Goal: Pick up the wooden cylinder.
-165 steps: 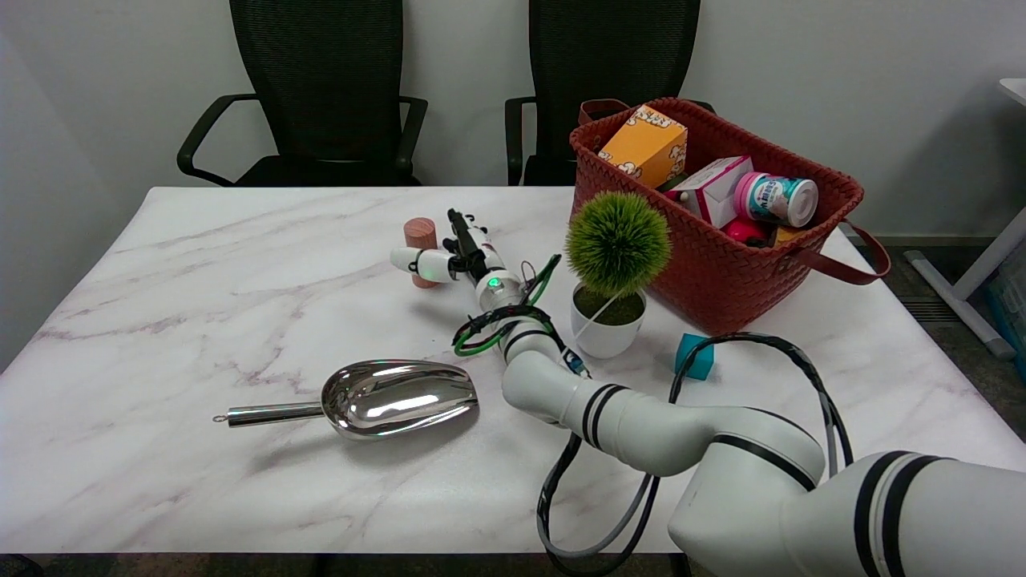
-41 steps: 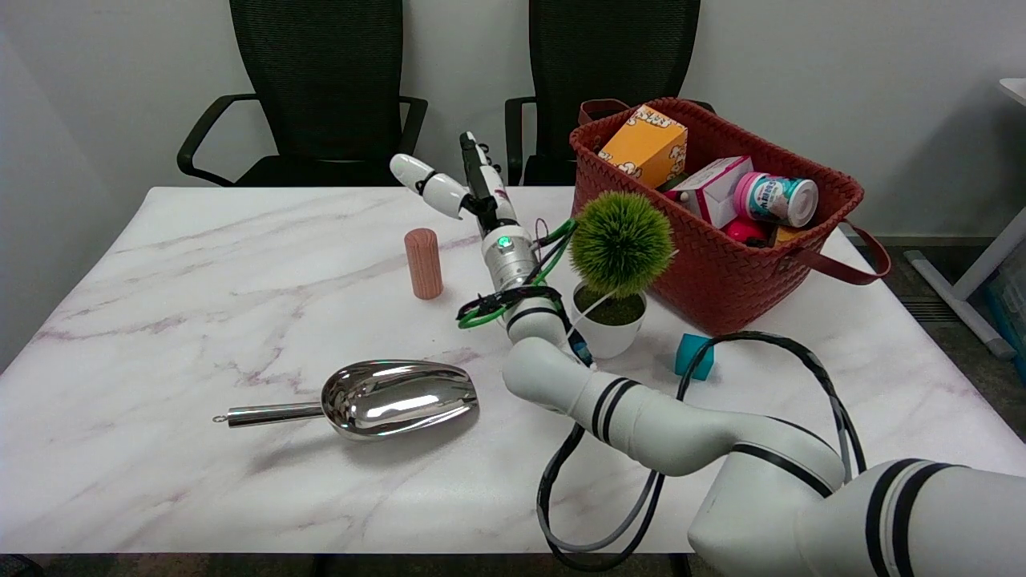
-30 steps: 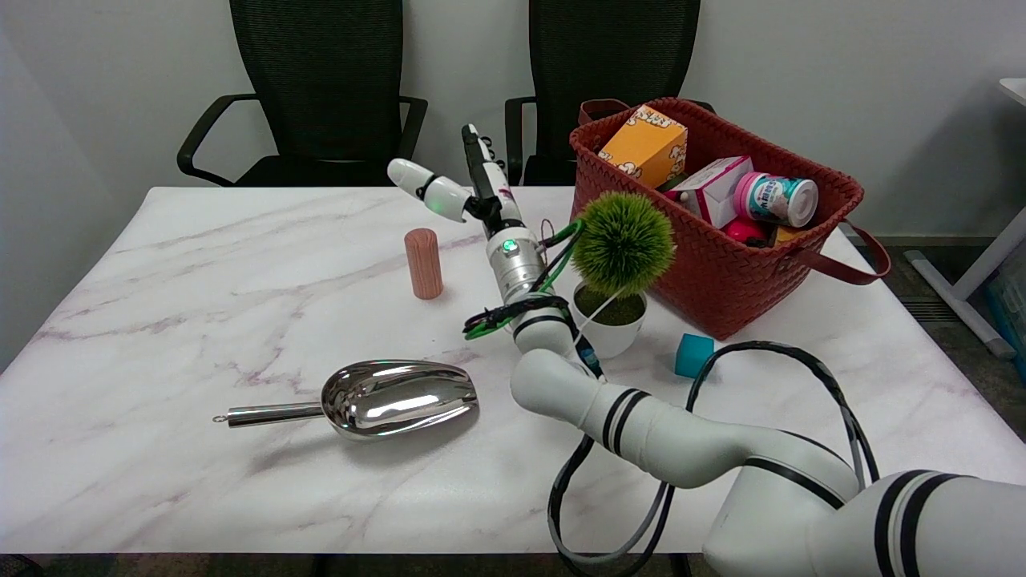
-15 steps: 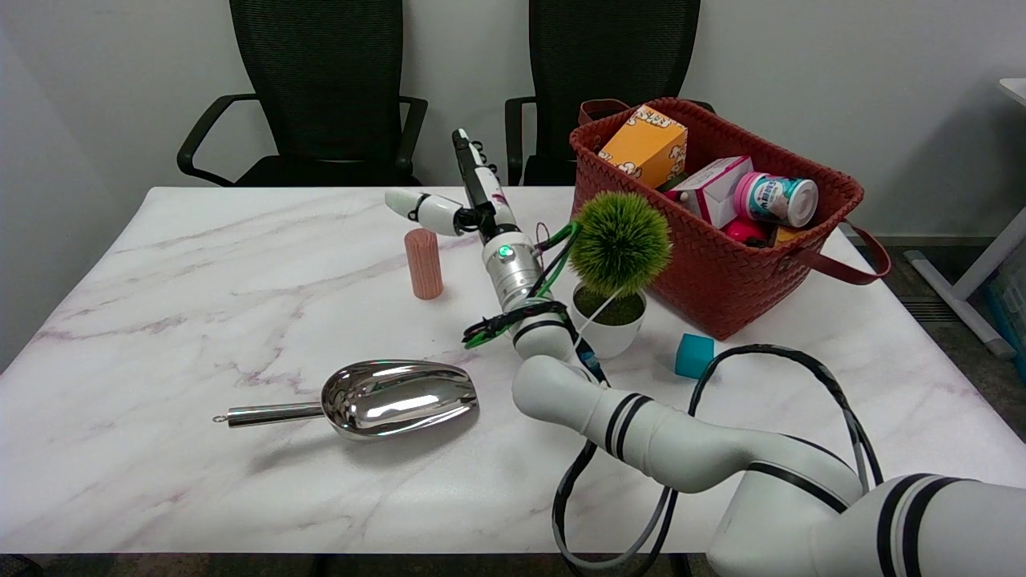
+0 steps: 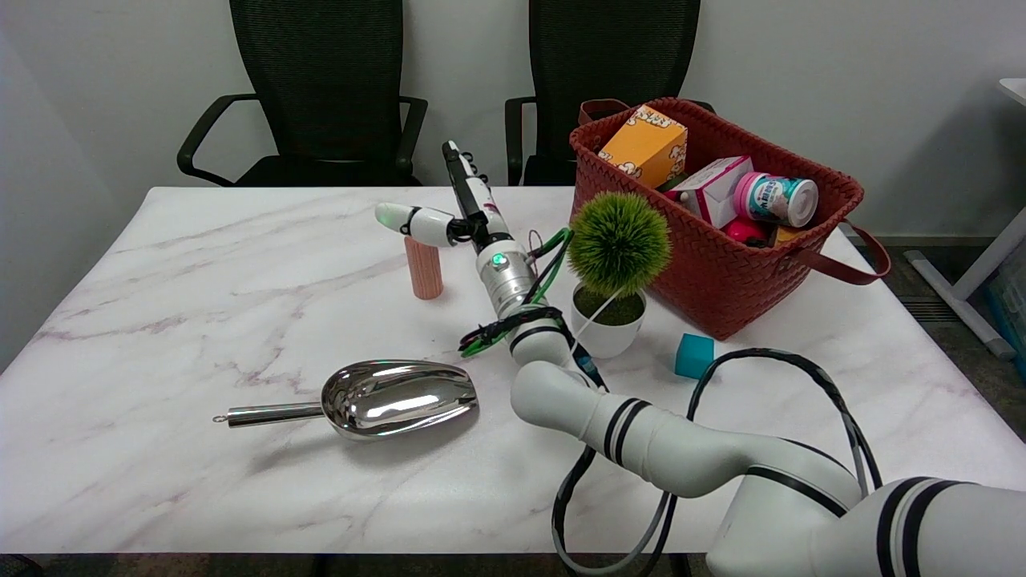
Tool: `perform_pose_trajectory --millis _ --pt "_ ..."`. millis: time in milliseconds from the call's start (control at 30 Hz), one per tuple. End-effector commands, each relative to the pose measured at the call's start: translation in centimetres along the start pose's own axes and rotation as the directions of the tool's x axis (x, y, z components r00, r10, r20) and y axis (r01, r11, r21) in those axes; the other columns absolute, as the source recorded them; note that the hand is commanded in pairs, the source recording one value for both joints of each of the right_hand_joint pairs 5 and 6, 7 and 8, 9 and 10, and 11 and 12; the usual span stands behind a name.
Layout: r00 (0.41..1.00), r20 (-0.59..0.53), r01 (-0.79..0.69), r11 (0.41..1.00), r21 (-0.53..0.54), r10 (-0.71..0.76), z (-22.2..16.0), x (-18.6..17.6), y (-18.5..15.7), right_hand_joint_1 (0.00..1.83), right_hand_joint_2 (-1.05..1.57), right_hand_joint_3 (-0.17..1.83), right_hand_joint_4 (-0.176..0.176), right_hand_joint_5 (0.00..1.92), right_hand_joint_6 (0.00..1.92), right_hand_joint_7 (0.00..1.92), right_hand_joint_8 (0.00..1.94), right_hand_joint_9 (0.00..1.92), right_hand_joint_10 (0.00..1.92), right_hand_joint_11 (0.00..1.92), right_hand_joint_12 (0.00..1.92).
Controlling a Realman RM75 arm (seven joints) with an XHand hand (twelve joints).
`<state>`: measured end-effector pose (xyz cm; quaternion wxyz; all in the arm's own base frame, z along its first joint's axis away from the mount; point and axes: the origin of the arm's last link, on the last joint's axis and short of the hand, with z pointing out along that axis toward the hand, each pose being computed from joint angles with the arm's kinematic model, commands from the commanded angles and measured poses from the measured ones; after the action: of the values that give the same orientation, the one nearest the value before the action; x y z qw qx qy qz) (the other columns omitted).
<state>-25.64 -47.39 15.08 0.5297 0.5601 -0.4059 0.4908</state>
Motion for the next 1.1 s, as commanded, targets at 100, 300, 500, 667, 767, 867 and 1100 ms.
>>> perform_pose_trajectory --millis 100,300,500,667,767,867,1100 --pt "1.000 0.027 0.000 0.999 -0.039 0.001 -0.6 -0.7 1.2 1.10 0.80 -0.06 0.000 0.00 0.00 0.00 0.00 0.00 0.00 0.00 0.00" --pt "0.999 0.048 0.004 0.998 -0.068 -0.001 -0.8 -1.0 1.9 1.09 0.78 -0.05 0.000 0.00 0.00 0.00 0.00 0.00 0.00 0.00 0.00" --pt "0.999 0.052 0.005 0.997 -0.079 -0.001 -0.8 -1.4 2.1 1.08 0.77 -0.07 0.000 0.00 0.00 0.00 0.00 0.00 0.00 0.00 0.00" --pt "0.999 0.051 0.014 0.995 -0.094 -0.010 -0.8 -1.5 2.5 1.07 0.77 -0.09 0.000 0.00 0.00 0.00 0.00 0.00 0.00 0.00 0.00" --pt "0.999 0.048 0.022 0.993 -0.113 -0.017 -0.8 -1.5 3.1 1.07 0.77 -0.09 0.000 0.00 0.00 0.00 0.00 0.00 0.00 0.00 0.00" --pt "0.998 0.054 0.018 0.993 -0.117 -0.012 -0.9 -2.0 3.0 1.06 0.77 -0.11 0.000 0.00 0.00 0.00 0.00 0.00 0.00 0.00 0.00" --pt "0.998 0.055 0.030 0.990 -0.140 -0.022 -0.8 -2.2 3.6 1.06 0.77 -0.12 0.000 0.00 0.00 0.00 0.00 0.00 0.00 0.00 0.00"
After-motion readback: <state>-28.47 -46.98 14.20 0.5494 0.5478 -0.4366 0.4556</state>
